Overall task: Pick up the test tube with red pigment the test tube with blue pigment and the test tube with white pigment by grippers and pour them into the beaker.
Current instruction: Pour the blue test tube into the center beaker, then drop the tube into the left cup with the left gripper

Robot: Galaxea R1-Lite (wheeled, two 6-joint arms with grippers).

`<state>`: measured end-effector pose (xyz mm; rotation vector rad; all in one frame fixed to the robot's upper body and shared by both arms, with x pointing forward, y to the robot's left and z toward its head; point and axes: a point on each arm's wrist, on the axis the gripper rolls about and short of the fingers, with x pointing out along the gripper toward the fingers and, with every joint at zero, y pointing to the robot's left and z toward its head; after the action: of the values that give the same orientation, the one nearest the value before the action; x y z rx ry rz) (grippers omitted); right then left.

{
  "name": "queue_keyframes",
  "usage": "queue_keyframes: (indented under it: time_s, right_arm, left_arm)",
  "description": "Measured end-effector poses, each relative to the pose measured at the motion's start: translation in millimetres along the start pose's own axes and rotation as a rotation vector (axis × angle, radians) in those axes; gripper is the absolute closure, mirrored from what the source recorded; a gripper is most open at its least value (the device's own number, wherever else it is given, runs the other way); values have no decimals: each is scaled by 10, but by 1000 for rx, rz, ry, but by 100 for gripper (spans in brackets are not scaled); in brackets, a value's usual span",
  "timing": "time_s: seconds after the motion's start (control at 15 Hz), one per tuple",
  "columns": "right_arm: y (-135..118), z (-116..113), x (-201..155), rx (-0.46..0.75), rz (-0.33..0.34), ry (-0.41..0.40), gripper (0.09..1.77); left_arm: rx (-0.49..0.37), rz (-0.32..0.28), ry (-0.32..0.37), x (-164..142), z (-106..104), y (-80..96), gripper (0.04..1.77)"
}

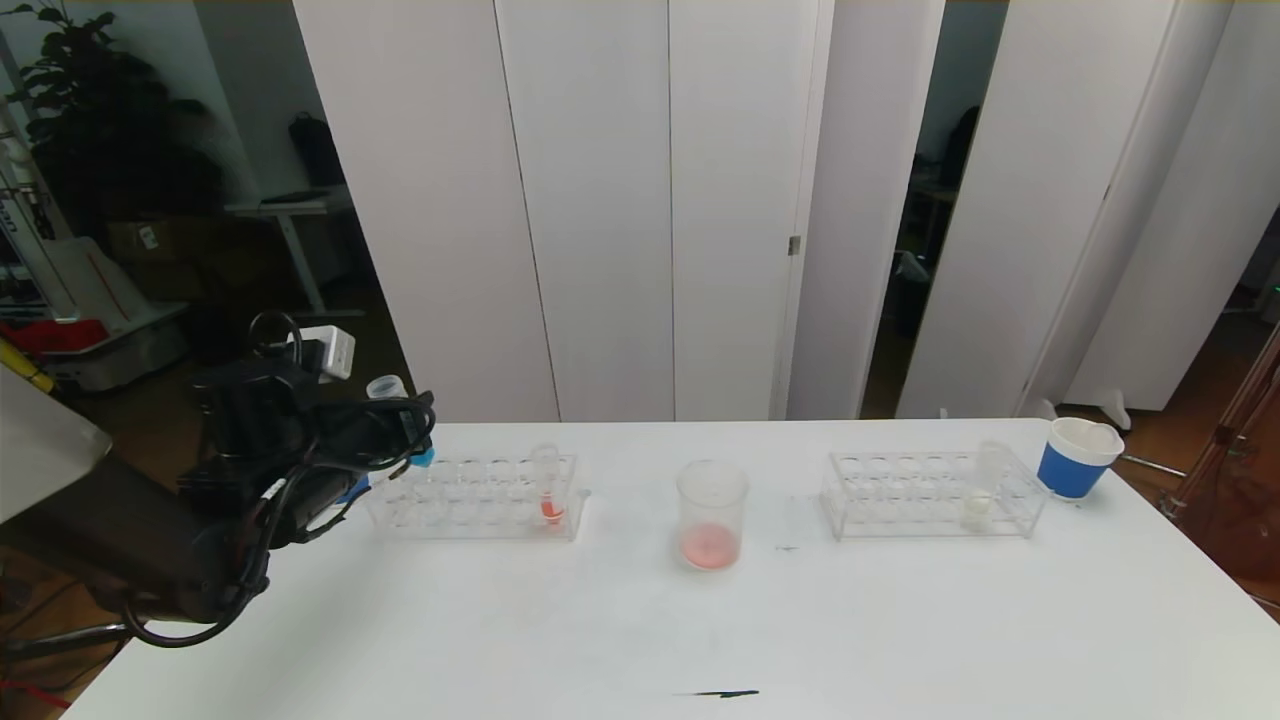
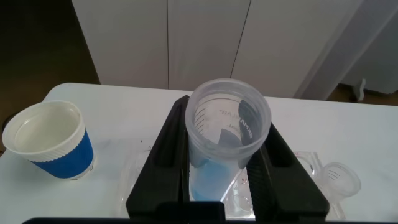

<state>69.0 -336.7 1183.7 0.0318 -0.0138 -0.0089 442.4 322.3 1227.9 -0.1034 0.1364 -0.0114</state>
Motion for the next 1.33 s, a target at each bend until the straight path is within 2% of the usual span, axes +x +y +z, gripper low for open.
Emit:
queue_keyframes:
  time_s: [0.2,0.4,0.53,0.73,0.87,0.93,1.07,1.33]
  right_arm:
    - [0,0,0,0,0,0,11]
    - [0,0,0,0,0,0,11]
    - [0,0,0,1,0,0,11]
    - [0,0,0,0,0,0,11]
    - [0,0,0,0,0,0,11]
    - [0,0,0,0,0,0,11]
    - [0,0,0,0,0,0,11]
    - [0,0,0,0,0,0,11]
  left_arm:
    - [89,-59,-42,-112,305,-187,122]
    - [174,-203,-110,-158,500,-487,122]
    - [217,-282,-141,-142,547,-701,122]
    - [303,-408,-182,-57,526,-1019,122]
    - [350,-543,-201,-7,462,-1235,122]
    - [360,-593,-210,13,432,-1329,122]
    - [408,-644,-237,69,363,-1489,122]
    - [549,-684,-327,226,190,-1725,122]
